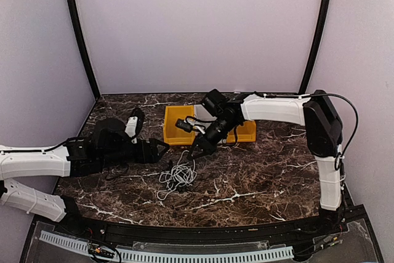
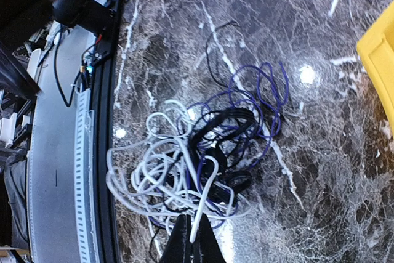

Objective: Untangle the cables

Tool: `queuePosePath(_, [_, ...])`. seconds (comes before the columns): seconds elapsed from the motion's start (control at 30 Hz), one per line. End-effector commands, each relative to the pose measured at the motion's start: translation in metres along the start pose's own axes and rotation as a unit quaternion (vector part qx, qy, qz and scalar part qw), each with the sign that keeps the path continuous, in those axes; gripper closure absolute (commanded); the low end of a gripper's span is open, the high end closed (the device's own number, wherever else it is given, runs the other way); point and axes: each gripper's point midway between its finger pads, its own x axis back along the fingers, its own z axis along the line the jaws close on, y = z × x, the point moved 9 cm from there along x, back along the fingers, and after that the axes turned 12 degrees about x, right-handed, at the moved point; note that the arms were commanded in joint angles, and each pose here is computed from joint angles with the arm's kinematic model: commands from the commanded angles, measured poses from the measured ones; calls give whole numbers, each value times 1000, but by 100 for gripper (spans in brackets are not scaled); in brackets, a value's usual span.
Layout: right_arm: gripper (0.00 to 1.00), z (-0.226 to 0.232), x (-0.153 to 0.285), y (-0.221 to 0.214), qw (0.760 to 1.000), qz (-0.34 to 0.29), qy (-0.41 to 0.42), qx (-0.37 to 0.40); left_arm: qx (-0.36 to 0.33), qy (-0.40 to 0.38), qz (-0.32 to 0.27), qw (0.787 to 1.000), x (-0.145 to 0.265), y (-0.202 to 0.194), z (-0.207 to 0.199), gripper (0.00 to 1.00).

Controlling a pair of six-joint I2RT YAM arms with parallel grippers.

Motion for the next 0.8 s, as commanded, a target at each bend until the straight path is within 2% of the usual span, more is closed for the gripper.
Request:
queuePosePath(0.0, [100, 41, 38, 43, 995, -62, 25, 71, -52, -130, -58, 988, 7, 3, -23, 12])
queuePosePath(0.13, [100, 64, 52, 55, 992, -78, 32, 98, -69, -131, -57, 987, -9, -2, -22, 12])
queuePosePath(0.23, [100, 78, 58, 62, 989, -82, 36, 117, -65, -137, -58, 987, -22, -2, -25, 17])
queuePosePath(0.43, [100, 94, 68, 75, 984, -96, 43, 143, -66, -168, -18, 983, -61, -20, -32, 27])
queuePosePath(0.63, [100, 111, 87, 91, 977, -111, 53, 175, -42, -104, 20, 994, -107, -45, -14, 33])
queuePosePath(0.77, [100, 139, 120, 111, 961, -138, 43, 234, -33, -64, 25, 997, -119, -54, -1, 39])
